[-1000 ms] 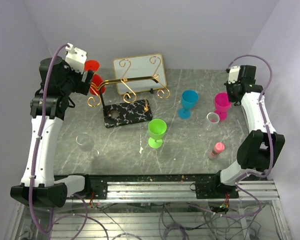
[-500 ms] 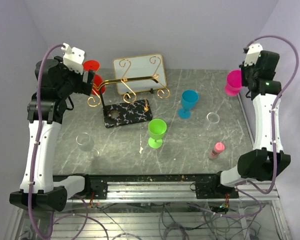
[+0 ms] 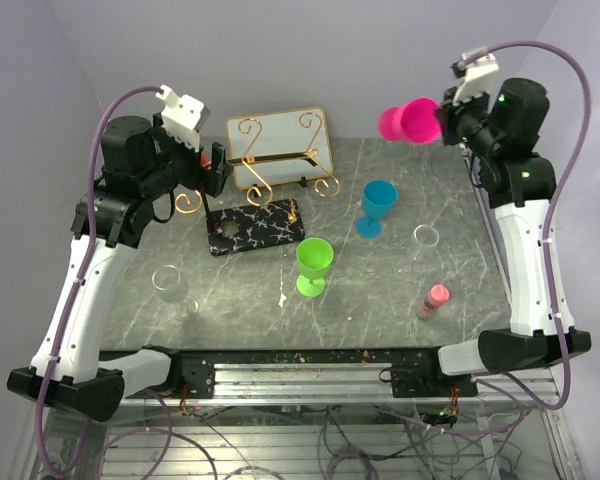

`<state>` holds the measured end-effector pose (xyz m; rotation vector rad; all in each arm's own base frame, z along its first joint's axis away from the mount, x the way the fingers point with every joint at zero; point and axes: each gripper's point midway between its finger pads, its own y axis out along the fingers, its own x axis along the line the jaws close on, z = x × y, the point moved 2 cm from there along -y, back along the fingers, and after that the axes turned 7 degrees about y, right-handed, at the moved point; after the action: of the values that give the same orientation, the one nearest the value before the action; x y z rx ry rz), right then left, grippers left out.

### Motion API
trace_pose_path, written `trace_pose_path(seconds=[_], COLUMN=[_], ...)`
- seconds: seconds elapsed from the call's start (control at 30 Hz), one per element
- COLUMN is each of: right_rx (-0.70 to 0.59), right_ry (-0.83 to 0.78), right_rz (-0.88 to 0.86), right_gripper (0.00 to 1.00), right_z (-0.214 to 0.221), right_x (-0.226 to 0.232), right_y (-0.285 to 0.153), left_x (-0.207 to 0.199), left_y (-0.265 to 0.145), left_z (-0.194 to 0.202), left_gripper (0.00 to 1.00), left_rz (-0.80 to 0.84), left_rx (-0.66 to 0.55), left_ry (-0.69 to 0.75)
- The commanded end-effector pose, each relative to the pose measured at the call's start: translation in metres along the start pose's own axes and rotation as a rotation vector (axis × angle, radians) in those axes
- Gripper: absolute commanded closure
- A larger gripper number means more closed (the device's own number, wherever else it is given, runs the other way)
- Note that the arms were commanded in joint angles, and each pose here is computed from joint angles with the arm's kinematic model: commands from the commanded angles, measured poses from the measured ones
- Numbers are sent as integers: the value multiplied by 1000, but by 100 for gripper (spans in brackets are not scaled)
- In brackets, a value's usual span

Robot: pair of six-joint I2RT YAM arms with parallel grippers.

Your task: Place the wine glass upside down on the wine glass rack

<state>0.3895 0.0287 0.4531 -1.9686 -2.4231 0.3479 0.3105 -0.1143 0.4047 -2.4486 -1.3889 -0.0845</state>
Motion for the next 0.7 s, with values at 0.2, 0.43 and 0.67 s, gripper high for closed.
trace_pose_path(seconds=[0.2, 0.43, 0.67], right_rx=[-242, -273, -283], right_ry=[1, 52, 88], right_rz=[-372, -546, -632], right_gripper=[100, 100, 100], right_z=[-60, -64, -62], right_x=[101, 133, 146], right_y=[-15, -27, -41], left_x=[-29, -46, -67], left_y=[26, 42, 52], left_z=[-45, -67, -83], left_gripper=[6, 11, 13], left_rz=[183, 305, 388], left_rx=[-144, -171, -205], left_ry=[-195, -332, -405])
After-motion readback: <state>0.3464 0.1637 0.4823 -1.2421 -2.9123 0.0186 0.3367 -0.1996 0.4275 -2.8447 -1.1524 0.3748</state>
